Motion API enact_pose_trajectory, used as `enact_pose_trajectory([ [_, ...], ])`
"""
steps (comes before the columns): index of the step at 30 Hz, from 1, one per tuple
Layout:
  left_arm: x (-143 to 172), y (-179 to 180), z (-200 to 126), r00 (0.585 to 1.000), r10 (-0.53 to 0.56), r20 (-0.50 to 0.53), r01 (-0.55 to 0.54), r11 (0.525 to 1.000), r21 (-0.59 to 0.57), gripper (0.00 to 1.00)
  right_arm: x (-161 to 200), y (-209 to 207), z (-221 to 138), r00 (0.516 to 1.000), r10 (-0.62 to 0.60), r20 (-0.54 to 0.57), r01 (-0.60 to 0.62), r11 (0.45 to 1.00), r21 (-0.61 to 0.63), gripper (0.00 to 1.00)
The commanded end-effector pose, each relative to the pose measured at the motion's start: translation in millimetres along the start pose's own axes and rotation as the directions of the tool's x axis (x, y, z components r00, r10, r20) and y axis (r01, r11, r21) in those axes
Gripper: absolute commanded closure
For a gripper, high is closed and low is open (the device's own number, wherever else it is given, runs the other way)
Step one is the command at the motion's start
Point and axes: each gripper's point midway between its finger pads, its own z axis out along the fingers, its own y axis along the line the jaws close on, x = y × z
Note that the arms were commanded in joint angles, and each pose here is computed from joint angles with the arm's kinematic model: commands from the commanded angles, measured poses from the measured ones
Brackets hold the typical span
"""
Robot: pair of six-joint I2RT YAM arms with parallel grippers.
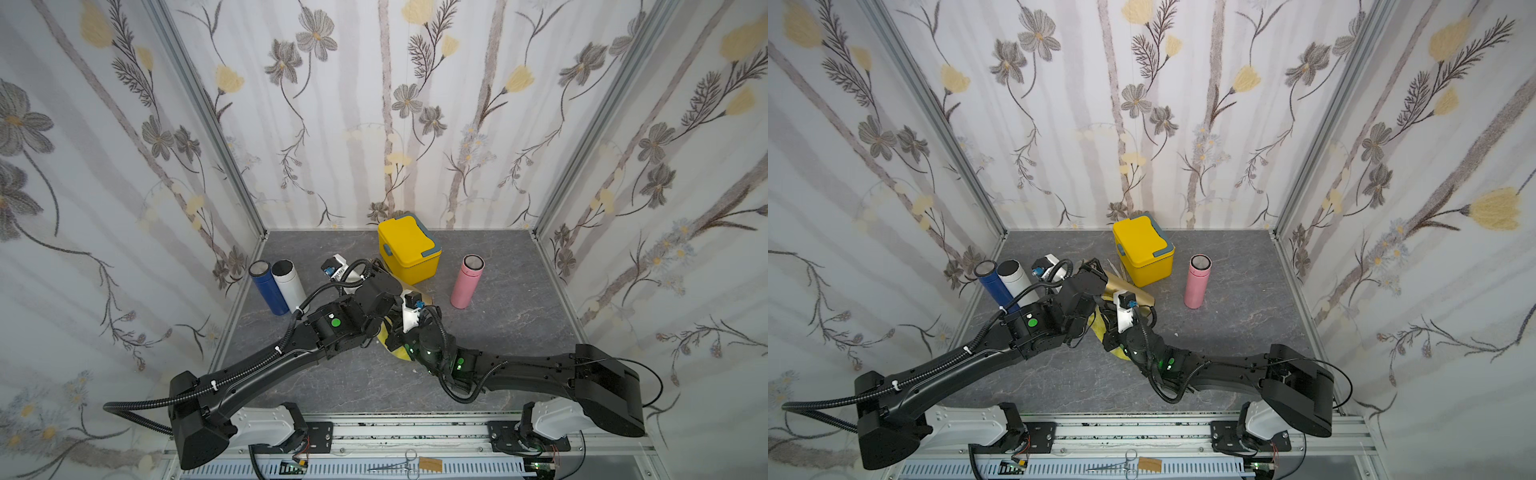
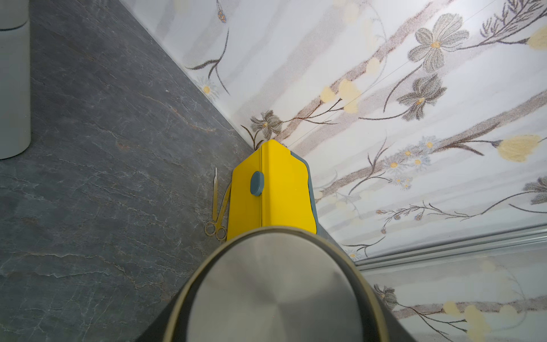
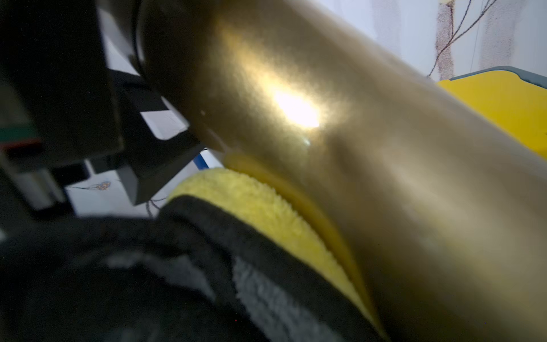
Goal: Wipe the surface of the thermos
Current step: Wipe the dirt from the surface of the thermos.
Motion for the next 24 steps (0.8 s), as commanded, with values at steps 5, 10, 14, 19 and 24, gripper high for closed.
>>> enact_pose_trajectory([
  [5,-6,17,-1,0.999,-0.004,0.042,0.008,0.996,-0.094,1.00,26,-63,-26,0.998,0.040,0.039,-0.048,0.976,0.214,1.00],
  [10,-4,23,0,0.999,0.000,0.045,0.006,0.989,-0.148,1.00,9,-48,-32,0.996,0.014,0.089,-0.030,0.983,0.182,1.00],
  [14,2,28,3,0.999,0.000,0.039,0.007,0.985,-0.170,1.00,-16,-18,-15,0.987,-0.005,0.161,-0.021,0.987,0.160,1.00],
  [19,1,23,3,0.999,-0.016,0.037,0.022,0.985,-0.173,1.00,-22,-17,10,0.971,-0.005,0.239,-0.055,0.968,0.245,1.00],
  [24,-4,26,1,0.998,-0.005,0.063,0.017,0.979,-0.201,1.00,9,-50,0,0.980,-0.018,0.200,-0.055,0.934,0.353,1.00],
])
